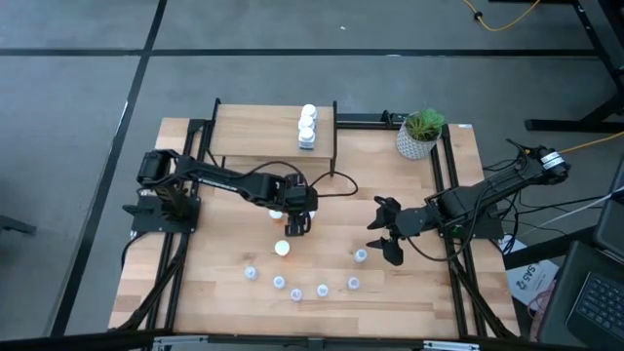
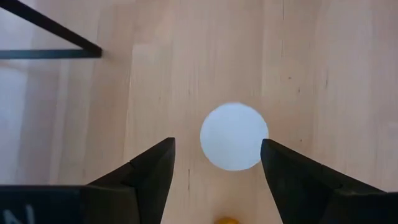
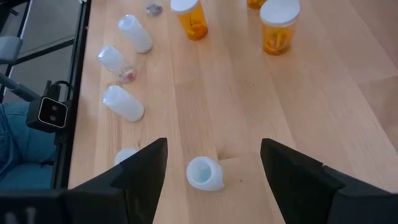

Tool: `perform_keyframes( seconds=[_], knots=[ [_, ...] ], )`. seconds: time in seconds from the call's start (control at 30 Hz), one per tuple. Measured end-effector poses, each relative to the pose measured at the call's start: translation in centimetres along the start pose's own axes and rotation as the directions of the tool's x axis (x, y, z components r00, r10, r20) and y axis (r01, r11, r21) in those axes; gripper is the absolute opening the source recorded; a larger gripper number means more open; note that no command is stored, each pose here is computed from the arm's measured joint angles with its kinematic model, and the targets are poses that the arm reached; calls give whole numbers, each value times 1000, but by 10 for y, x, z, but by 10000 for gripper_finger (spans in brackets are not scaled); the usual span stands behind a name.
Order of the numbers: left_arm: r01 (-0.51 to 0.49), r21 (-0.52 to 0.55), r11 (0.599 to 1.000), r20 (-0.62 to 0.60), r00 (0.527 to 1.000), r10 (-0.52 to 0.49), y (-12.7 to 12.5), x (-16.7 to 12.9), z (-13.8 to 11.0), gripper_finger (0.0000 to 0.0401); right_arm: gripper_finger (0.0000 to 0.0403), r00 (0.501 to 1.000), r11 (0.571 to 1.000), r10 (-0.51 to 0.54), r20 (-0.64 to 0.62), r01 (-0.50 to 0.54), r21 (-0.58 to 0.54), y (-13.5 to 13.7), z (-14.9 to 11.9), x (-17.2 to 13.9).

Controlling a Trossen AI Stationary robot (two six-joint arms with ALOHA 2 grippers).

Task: Pick and place medicine bottles onto shelf by color
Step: Put the top right orange pill bottle on the shelf

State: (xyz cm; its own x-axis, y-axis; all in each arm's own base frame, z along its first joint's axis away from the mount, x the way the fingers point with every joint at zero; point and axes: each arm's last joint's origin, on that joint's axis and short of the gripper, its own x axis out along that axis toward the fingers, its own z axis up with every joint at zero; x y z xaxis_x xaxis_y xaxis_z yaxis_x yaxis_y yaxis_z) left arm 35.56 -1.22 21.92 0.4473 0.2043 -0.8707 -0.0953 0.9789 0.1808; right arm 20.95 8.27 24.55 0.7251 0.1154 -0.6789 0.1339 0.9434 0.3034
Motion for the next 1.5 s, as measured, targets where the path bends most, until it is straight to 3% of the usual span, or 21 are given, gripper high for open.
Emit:
perform_keyframes(
  seconds=[0.8,1.2,1.5],
  knots=[
    [14,-42,999,36,999,-13,-3,11,5,232,261,1000,1000,-10,-16,10,1,-1,-2,0],
    [10,-57,998,36,999,-8,-3,11,5,306,261,1000,1000,-10,-16,10,0,-1,-2,0],
    [16,-56,998,33,999,-14,-3,11,5,316,261,1000,1000,-10,-16,10,-1,-1,-2,0]
  ],
)
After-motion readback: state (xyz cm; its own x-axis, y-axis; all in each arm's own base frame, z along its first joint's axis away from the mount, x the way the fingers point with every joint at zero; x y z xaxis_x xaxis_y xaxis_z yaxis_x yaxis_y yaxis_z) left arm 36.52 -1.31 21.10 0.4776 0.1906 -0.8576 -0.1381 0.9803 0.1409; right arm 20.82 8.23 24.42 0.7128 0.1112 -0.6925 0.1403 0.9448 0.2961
